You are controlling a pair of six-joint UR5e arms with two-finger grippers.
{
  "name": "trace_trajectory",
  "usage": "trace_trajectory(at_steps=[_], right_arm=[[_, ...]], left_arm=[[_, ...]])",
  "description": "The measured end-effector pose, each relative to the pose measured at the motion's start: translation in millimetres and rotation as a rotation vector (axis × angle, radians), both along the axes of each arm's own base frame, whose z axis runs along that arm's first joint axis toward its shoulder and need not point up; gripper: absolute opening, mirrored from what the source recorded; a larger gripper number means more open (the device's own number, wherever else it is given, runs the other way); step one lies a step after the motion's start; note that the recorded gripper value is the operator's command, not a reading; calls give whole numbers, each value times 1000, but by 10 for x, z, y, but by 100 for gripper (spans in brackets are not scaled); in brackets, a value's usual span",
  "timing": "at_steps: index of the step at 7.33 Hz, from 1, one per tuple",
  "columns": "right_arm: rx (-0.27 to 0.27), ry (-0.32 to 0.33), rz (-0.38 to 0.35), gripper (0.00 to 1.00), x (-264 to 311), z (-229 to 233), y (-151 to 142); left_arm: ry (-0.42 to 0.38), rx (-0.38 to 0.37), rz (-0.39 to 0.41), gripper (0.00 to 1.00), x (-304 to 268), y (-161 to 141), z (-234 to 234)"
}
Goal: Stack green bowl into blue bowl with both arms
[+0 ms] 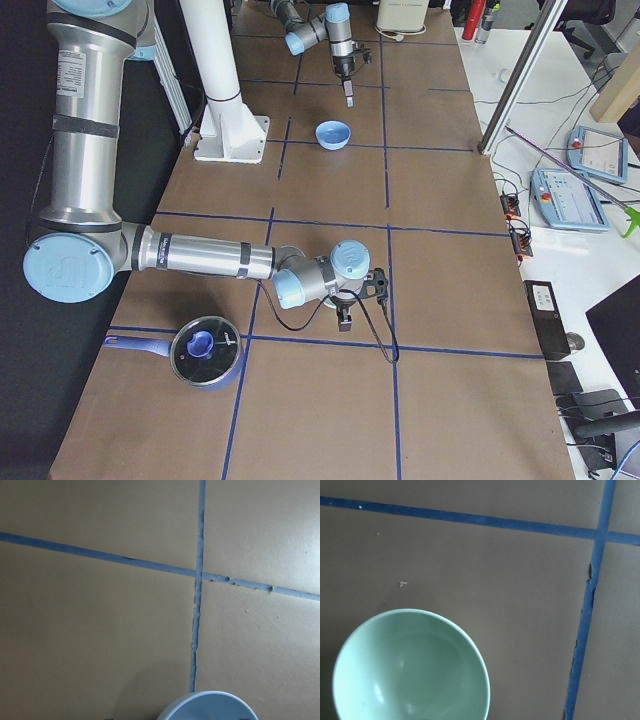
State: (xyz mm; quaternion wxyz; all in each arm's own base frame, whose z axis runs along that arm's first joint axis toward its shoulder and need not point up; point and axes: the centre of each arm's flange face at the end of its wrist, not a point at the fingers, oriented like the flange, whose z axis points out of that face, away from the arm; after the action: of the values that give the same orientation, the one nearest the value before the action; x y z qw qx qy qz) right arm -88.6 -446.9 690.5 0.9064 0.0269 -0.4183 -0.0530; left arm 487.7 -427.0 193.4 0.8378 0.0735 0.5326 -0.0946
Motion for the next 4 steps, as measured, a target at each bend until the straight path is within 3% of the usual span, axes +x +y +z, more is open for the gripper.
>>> trace_trajectory(at_steps=[1, 2, 4], right_arm=[[-6, -11, 28, 15, -177, 98, 34], [-11, -15, 47, 0, -284, 147, 62], [-15, -31, 62, 0, -347, 103, 70]], left_arm=[[0, 0, -2, 87, -26, -2, 7], [-3, -2, -4, 87, -49, -12, 37], [0, 1, -8, 87, -93, -17, 32]])
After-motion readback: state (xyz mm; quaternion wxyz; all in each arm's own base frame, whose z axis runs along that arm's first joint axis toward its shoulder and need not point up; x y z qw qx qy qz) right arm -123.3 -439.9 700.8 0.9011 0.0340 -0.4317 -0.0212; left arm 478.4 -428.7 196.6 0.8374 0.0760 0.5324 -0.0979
